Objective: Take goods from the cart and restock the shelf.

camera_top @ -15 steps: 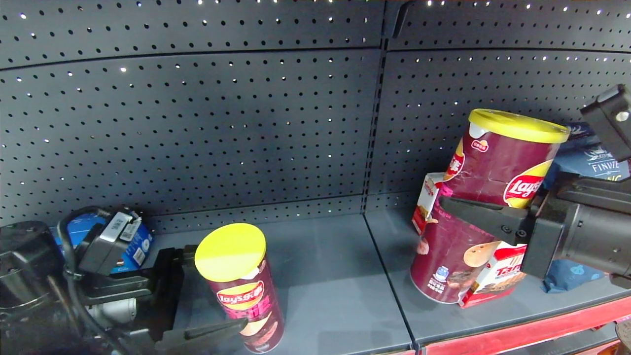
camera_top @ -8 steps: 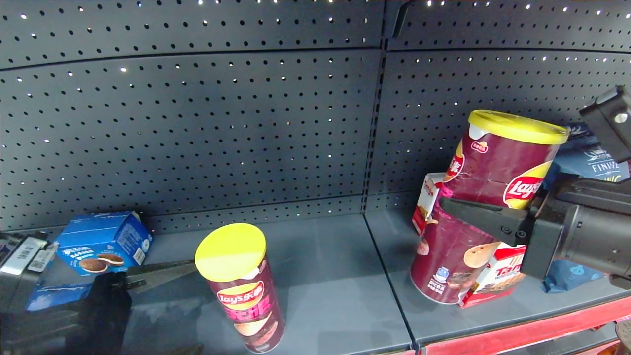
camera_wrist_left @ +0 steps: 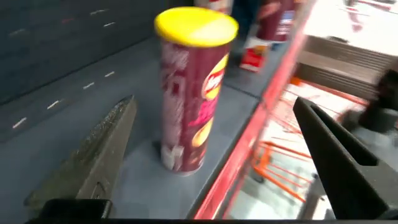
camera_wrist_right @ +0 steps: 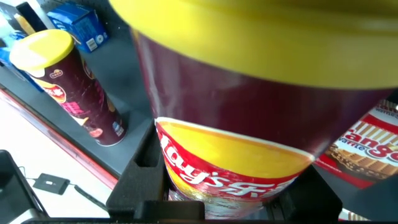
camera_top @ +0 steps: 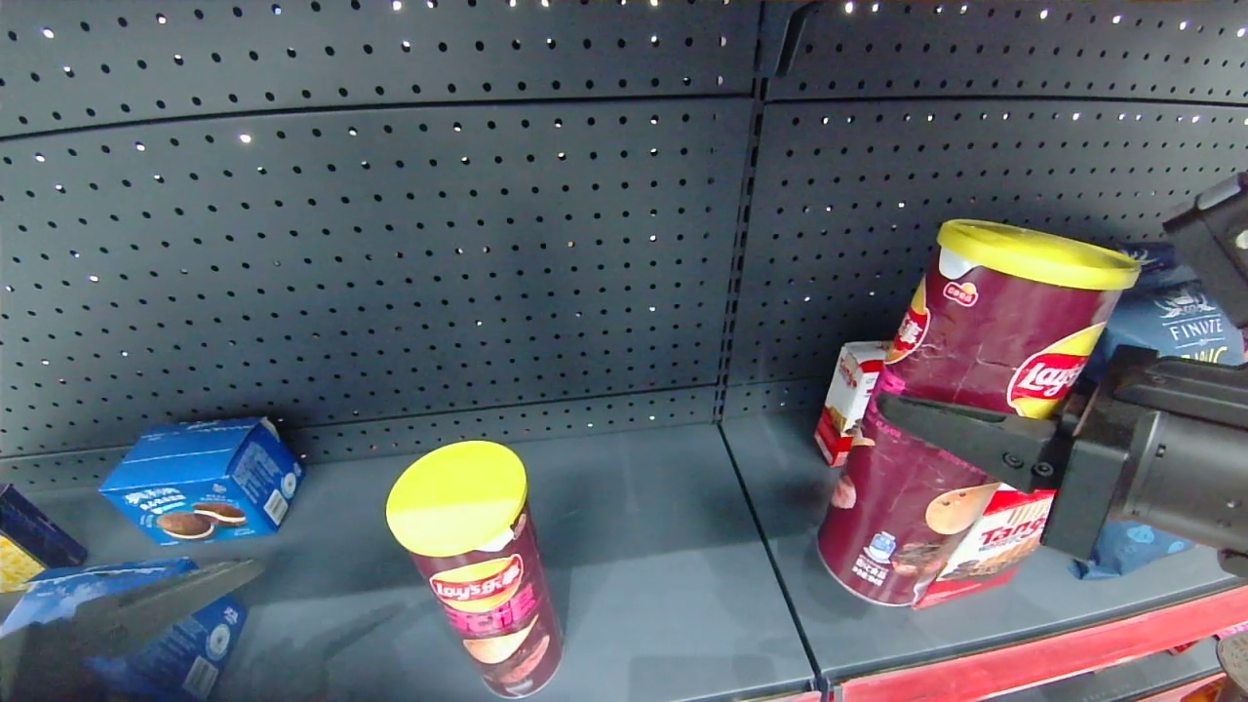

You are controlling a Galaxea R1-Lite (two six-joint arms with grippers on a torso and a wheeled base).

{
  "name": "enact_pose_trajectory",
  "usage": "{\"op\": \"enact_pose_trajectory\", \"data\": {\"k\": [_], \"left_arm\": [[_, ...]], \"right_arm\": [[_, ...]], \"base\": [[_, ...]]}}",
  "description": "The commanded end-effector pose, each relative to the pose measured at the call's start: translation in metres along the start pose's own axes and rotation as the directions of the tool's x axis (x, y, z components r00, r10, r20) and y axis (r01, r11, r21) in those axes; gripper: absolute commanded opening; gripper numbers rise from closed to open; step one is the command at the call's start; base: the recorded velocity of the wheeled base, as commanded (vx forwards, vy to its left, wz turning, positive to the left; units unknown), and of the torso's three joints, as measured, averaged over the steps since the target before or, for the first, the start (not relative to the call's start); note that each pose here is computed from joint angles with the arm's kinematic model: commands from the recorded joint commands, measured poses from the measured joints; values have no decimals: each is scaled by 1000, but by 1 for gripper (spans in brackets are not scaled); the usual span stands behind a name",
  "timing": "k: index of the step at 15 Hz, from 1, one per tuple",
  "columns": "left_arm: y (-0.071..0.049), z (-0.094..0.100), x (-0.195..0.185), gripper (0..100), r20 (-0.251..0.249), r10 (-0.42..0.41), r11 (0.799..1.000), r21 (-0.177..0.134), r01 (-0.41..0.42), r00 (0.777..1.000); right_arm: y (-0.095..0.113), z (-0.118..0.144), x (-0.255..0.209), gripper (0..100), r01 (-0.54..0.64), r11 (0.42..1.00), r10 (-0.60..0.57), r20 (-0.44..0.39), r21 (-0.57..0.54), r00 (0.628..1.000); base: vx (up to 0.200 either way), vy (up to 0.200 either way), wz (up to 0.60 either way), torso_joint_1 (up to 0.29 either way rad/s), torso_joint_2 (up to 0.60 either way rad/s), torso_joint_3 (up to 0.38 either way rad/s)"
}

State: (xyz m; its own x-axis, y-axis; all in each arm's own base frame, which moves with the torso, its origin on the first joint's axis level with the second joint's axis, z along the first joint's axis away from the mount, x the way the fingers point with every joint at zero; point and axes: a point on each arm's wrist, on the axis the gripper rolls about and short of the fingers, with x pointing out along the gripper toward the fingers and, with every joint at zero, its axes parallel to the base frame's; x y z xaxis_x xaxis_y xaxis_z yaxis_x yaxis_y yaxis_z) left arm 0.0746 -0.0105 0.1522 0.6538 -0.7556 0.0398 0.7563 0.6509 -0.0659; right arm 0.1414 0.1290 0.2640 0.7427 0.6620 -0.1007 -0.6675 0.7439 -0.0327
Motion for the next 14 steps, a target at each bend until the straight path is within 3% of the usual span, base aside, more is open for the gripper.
{"op": "enact_pose_trajectory", "data": {"k": [1, 3, 4, 5, 6, 7, 9, 10, 11, 12, 14], "left_arm": [[-38, -6, -30, 100, 96, 165, 982, 74, -172, 982], [-60, -19, -47, 100, 152, 278, 953, 77, -292, 949], [-65, -24, -52, 100, 165, 302, 945, 78, -317, 939], [-76, -38, -61, 100, 183, 350, 923, 98, -371, 919], [-76, -39, -61, 100, 181, 362, 918, 104, -384, 914], [-71, -35, -62, 100, 190, 543, 817, 106, -567, 818], [-68, -40, -63, 100, 170, 645, 743, 86, -663, 745], [-65, -44, -64, 100, 162, 697, 697, 76, -713, 699], [-60, -58, -64, 100, 107, 762, 633, 87, -769, 639], [-59, -62, -65, 100, 65, 792, 601, 95, -794, 607], [-58, -70, -66, 100, -6, 818, 573, 85, -815, 575]], "right_arm": [[0, -1, -6, 0, 0, 1000, 0, 7, -1, 1000], [0, 0, -8, 0, 0, 1000, 0, 13, -1, 1000], [0, 1, -9, 0, 0, 1000, 0, 16, -1, 1000], [0, -1, -11, 0, 0, 1000, 0, 15, -1, 1000], [0, -1, -11, 0, 0, 1000, 0, 13, -1, 1000], [0, -4, -16, 0, -2, 1000, 2, 13, -1, 1000], [0, -4, -19, 0, 0, 1000, 0, 16, -1, 1000], [0, -4, -22, 0, -1, 1000, 1, 21, -1, 1000], [0, -4, -24, 0, 0, 1000, 0, 24, 0, 1000], [0, -4, -25, 0, 0, 1000, 0, 27, 0, 1000], [0, -4, -24, 0, 2, 1000, -2, 24, 0, 1000]], "base": [[0, 0, 0, 0, 0, 0], [0, 0, 0, 0, 0, 0], [0, 0, 0, 0, 0, 0], [0, 0, 0, 0, 0, 0], [0, 0, 0, 0, 0, 0], [0, 0, 0, 0, 0, 0], [0, 0, 0, 0, 0, 0], [0, 0, 0, 0, 0, 0], [0, 0, 0, 0, 0, 0], [0, 0, 0, 0, 0, 0], [0, 0, 0, 0, 0, 0]]}}
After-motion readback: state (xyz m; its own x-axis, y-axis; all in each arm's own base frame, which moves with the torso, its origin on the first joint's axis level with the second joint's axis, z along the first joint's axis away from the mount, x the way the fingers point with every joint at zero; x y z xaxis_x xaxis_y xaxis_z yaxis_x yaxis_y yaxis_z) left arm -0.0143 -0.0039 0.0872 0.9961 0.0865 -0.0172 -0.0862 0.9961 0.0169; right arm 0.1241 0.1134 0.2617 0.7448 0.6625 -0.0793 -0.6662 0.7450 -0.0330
